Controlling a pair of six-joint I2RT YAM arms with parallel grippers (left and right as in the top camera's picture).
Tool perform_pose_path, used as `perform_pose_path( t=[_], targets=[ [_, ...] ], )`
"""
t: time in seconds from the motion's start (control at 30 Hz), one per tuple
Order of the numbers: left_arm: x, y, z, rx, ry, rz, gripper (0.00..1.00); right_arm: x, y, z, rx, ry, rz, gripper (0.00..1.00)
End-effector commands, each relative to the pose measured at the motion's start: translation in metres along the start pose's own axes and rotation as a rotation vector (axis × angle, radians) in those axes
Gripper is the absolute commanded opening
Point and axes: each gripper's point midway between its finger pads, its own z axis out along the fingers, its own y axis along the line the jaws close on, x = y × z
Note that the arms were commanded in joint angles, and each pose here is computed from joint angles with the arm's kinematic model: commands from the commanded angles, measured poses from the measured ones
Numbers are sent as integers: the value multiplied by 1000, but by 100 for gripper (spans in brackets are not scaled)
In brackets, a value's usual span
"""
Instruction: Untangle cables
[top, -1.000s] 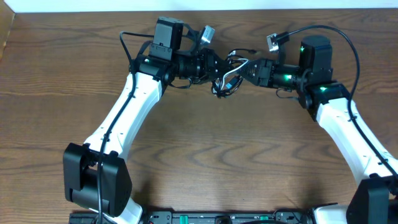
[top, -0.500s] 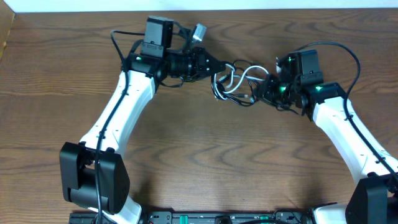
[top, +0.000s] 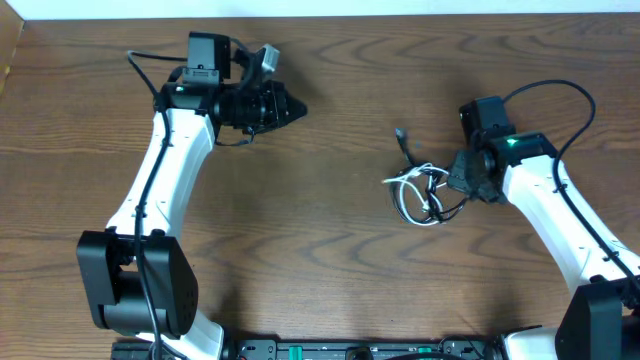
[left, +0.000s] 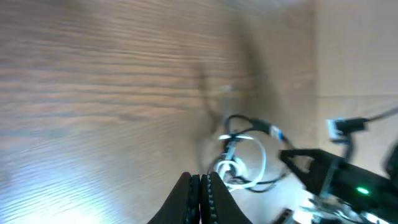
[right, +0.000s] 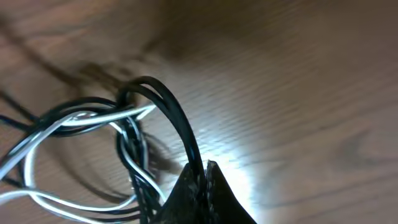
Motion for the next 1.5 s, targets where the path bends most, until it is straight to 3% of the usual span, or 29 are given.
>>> perform_pose_path(
  t=[0.0, 0.13, 0.2, 0.27, 0.33, 0.43, 0.53, 0.67, 0.77, 0.97, 1.13, 1.37, 1.4, 1.43, 1.47],
  targets=[
    [-3, 17, -5, -134, -29, 52, 7, -6, -14, 3, 60, -23, 29, 1],
    [6, 17, 1, -135, 1, 52, 8, 4, 33, -1, -195, 51, -84, 4],
    [15, 14, 8, -132, 30, 54, 7, 7, 67, -14, -391, 76, -136, 12],
    [21, 9, 12, -128, 49, 67, 8, 5, 89, -27, -521, 78, -160, 41],
    [24, 5, 16, -124, 60, 83, 7, 4, 107, -39, -634, 80, -180, 62],
    [31, -4, 23, -113, 81, 112, 7, 4, 131, -61, -807, 69, -254, 80],
    [39, -13, 30, -102, 105, 153, 7, -6, 141, -78, -877, 31, -288, 88],
    [54, -31, 44, -81, 145, 196, 9, -53, 97, -76, -637, -59, -80, 89],
    [66, -51, 60, -49, 170, 258, 29, -81, 46, -71, -486, -96, 63, 89],
    [93, -77, 114, 6, 229, 299, 50, -88, -9, -58, -408, -62, 153, 89],
    [123, -70, 172, -7, 292, 351, 55, -79, -20, -52, -366, -30, 126, 90],
    [149, -74, 205, 13, 333, 404, 52, -71, -22, -45, -354, -5, 123, 90],
    [149, -75, 206, 14, 329, 406, 42, -70, -22, -45, -354, -4, 123, 90],
    [147, -75, 206, 18, 321, 410, 19, -68, -22, -43, -352, 2, 122, 90],
    [144, -75, 206, 19, 315, 409, 8, -67, -20, -43, -355, 3, 110, 90]
  ],
)
